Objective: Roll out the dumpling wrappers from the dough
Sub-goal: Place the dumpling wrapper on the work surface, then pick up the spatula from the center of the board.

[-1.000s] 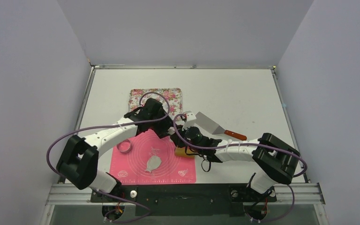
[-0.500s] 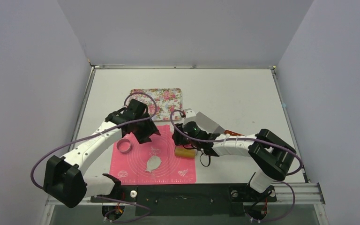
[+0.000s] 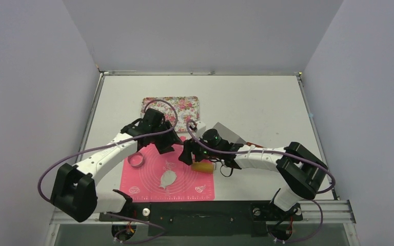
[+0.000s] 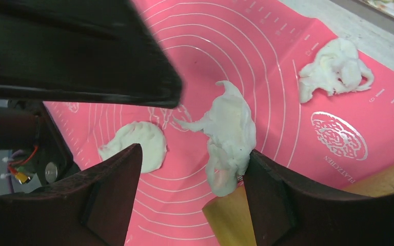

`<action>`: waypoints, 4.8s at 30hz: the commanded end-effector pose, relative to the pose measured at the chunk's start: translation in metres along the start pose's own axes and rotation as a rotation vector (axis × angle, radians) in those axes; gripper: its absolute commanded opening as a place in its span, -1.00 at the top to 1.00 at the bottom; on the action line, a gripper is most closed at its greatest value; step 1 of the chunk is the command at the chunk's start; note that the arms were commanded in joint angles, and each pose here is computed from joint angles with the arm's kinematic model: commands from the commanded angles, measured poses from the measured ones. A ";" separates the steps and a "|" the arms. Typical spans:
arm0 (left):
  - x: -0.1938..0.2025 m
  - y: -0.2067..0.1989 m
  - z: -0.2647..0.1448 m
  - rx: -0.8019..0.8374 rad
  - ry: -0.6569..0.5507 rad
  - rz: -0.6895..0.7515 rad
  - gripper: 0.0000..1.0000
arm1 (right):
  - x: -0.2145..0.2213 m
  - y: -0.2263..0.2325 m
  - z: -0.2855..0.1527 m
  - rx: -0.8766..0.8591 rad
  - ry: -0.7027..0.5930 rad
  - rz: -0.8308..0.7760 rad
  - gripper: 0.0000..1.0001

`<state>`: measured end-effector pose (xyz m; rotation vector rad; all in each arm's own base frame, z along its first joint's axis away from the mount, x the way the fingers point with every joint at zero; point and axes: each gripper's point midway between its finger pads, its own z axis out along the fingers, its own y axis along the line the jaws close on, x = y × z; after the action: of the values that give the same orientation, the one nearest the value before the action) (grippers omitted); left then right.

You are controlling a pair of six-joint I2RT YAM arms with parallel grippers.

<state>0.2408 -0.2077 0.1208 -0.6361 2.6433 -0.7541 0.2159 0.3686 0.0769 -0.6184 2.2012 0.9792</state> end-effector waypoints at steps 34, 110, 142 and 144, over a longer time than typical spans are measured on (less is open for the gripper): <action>-0.029 -0.041 0.004 -0.084 -0.116 0.211 -0.08 | -0.095 -0.096 -0.156 0.514 -0.384 0.129 -0.37; -0.010 0.114 -0.089 -0.259 -0.364 -0.004 -0.19 | -0.007 -0.205 -0.198 0.526 -0.565 0.905 0.16; 0.002 0.120 -0.071 -0.249 -0.282 0.055 -0.19 | -0.064 -0.103 -0.264 0.406 -0.537 0.739 1.00; 0.006 0.120 -0.063 -0.243 -0.260 0.046 -0.19 | -0.056 -0.086 -0.257 0.392 -0.449 0.702 1.00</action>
<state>0.1645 -0.0827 0.1104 -0.6933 2.5057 -0.2597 0.2403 0.0984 0.2065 0.7193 1.9651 0.8208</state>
